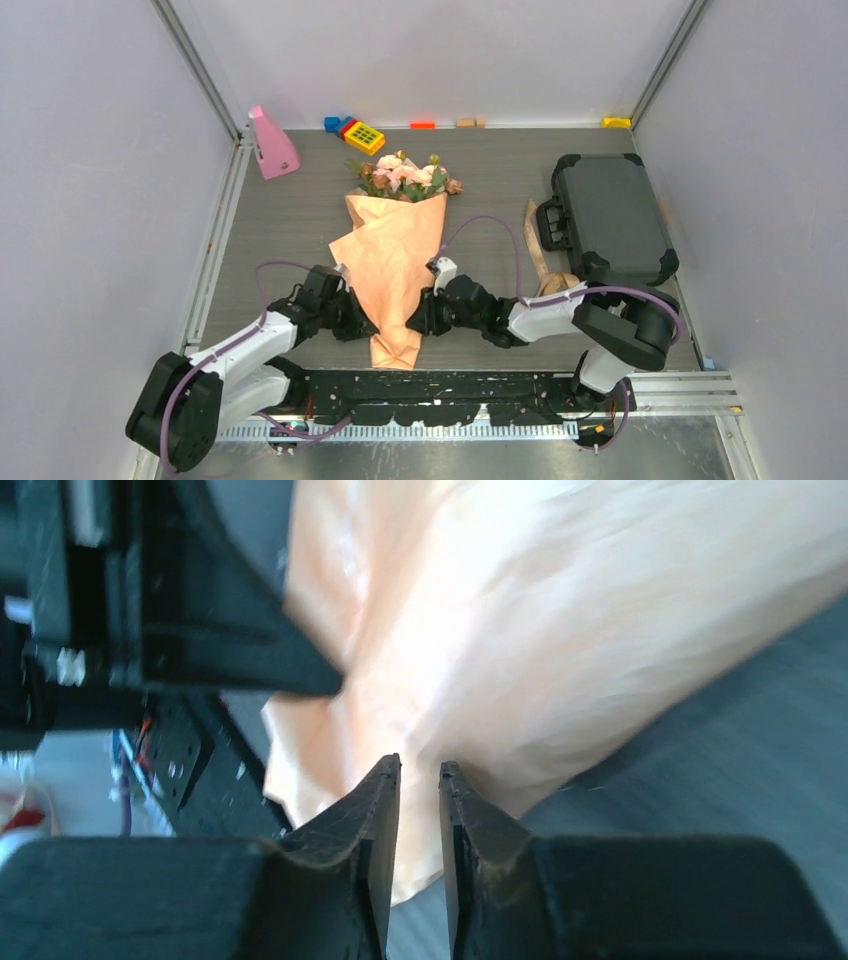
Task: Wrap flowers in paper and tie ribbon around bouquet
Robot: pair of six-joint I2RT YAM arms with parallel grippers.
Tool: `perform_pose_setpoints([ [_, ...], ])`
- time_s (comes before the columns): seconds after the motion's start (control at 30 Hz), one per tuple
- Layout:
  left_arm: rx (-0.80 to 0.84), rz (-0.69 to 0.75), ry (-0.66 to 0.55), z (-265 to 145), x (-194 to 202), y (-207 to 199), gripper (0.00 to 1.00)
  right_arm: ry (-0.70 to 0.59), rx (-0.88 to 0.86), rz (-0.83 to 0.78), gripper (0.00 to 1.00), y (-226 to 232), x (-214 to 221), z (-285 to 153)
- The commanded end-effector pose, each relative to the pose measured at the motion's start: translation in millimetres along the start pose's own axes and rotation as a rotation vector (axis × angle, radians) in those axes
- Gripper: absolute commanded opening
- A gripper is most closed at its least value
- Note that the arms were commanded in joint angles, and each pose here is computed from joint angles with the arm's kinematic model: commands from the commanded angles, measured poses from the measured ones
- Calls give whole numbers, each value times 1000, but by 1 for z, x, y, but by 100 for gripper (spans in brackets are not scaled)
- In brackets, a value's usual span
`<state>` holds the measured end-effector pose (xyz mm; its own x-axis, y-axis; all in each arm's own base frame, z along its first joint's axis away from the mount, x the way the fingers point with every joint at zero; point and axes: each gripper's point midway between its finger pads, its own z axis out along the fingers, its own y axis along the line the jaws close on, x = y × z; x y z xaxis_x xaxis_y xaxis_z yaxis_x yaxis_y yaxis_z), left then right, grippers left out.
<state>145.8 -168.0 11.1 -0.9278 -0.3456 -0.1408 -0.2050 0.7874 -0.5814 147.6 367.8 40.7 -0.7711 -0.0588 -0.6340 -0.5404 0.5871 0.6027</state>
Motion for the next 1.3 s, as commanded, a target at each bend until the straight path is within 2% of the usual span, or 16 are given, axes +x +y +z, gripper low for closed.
perform_pose_setpoints([
  [0.0, -184, 5, 68, 1, 22, 46, 0, -60, 78, 109, 24, -29, -33, 3],
  [0.3, -227, 5, 71, -1, 22, 52, 0, -119, 188, 278, 17, -105, -73, 27],
  [0.47, -252, -14, 82, 0, 24, 57, 0, -206, 256, 344, 12, -150, -107, 28],
  [0.77, -292, -39, 86, -1, 26, 64, 0, -279, 305, 503, 6, -220, -144, 32],
  [1.03, -301, -51, 101, -1, 30, 66, 0, -328, 352, 662, 2, -270, -178, 35],
  [1.27, -296, -45, 100, -1, 29, 64, 0, -357, 413, 677, 1, -298, -205, 35],
])
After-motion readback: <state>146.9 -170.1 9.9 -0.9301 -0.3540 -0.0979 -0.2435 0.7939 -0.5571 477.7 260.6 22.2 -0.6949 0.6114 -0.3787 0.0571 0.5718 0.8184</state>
